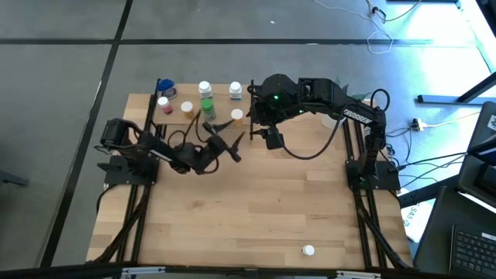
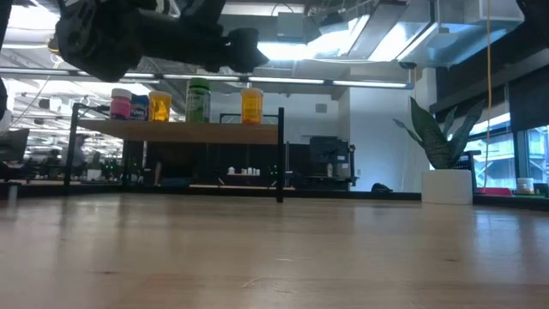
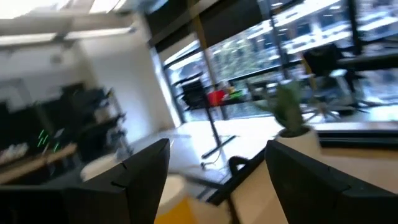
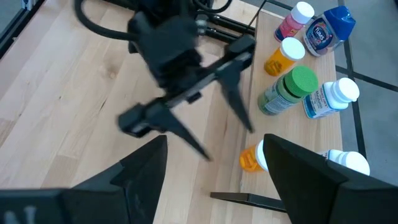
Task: Pick and place medicine bottles onto shelf by color
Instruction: Put the orange pill bottle on the shelf
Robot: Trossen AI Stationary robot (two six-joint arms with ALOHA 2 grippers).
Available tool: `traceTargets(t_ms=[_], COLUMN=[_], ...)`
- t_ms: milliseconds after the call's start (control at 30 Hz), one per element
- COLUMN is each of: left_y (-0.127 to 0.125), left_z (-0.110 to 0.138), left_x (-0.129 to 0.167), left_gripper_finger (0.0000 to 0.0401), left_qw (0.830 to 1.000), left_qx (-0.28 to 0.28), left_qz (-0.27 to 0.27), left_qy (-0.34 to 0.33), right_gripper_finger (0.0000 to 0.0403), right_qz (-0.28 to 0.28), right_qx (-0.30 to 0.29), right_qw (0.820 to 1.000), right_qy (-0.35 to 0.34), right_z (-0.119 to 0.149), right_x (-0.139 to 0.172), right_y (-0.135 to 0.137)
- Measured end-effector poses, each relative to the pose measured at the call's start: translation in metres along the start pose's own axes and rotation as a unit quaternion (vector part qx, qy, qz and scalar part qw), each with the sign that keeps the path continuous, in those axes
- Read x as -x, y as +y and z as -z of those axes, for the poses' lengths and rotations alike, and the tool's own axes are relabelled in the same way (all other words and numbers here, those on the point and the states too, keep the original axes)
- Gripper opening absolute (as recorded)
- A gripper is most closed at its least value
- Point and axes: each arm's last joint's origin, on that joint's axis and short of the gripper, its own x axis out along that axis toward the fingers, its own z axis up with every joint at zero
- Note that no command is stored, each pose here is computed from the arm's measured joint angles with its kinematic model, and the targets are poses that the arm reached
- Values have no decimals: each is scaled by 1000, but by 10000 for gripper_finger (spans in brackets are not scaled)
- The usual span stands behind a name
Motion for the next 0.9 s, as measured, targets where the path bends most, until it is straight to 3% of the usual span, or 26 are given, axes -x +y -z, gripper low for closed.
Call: traceTargets(t_ms=[133,300,900], left_y=[-9,-16,5], left_z=[-2,11,45], left_x=[8,8,-25], left_gripper_finger=[259,259,259], left_qw=[998,996,991], left_qx=[-32,-28,45], left_qz=[48,76,77], left_qy=[-11,36,104], right_gripper_finger=[267,267,267], right_qz=[0,0,0], right_qx=[0,0,0], right_qw=[1000,1000,1000], right_qy=[0,0,0], right_z=[0,0,0], right_x=[0,0,0], right_y=[0,0,0])
